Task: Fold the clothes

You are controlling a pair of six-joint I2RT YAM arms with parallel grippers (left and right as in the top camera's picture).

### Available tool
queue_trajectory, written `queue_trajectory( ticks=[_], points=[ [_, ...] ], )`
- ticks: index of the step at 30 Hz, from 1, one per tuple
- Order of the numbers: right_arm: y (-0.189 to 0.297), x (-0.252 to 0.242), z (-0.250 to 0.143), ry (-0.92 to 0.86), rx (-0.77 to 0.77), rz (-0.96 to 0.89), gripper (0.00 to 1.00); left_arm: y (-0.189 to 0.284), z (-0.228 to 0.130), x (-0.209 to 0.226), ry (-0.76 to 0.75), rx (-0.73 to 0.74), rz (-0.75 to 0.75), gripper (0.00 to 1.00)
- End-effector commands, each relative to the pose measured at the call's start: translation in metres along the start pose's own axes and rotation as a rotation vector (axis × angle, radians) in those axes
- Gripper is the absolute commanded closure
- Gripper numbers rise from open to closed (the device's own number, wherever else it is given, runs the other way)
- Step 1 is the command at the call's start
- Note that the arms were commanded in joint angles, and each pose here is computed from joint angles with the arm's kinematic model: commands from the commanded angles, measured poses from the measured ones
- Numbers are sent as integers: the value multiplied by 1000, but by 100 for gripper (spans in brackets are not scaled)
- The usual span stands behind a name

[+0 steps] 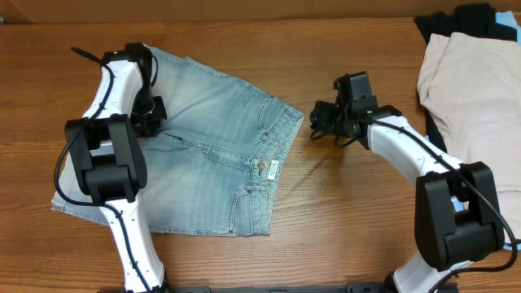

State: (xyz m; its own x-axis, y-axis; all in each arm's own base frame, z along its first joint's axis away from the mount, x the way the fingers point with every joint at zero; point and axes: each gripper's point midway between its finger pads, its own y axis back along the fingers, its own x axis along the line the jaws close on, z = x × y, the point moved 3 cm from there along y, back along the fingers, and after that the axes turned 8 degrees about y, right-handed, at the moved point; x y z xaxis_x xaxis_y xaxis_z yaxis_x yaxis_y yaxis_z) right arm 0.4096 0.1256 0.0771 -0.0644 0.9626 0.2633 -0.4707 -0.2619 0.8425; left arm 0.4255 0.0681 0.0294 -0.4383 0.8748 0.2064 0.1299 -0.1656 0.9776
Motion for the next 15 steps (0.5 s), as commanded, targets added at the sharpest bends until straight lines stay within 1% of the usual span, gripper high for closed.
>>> queue_trajectory(
  ticks=[1, 3, 5, 8, 10, 11, 12, 13, 14, 15],
  points=[
    [0, 14, 8, 110, -39, 32, 32, -39, -15, -23, -70, 107, -101, 77],
    [-3, 19, 10, 143, -55, 49, 34, -32, -8, -26, -70, 78, -112, 76],
    [-5, 24, 12, 155, -68, 56, 34, -16, 1, -32, -93, 36, -153, 72],
    [-2, 27, 18, 151, -81, 65, 34, 16, 14, -36, -89, -44, -203, 65],
    [1, 33, 23, 123, -85, 95, 34, 36, 21, -37, -87, -95, -223, 59],
    [3, 40, 26, 87, -84, 132, 34, 54, 25, -37, -93, -138, -238, 51],
    [4, 42, 27, 69, -85, 148, 34, 62, 27, -37, -99, -157, -246, 46],
    [4, 48, 29, 28, -88, 184, 34, 83, 28, -38, -130, -203, -276, 33],
    [3, 50, 28, 19, -87, 189, 34, 94, 28, -40, -149, -229, -295, 25],
    [-1, 52, 27, 16, -84, 190, 34, 104, 27, -41, -166, -251, -312, 14]
  ],
)
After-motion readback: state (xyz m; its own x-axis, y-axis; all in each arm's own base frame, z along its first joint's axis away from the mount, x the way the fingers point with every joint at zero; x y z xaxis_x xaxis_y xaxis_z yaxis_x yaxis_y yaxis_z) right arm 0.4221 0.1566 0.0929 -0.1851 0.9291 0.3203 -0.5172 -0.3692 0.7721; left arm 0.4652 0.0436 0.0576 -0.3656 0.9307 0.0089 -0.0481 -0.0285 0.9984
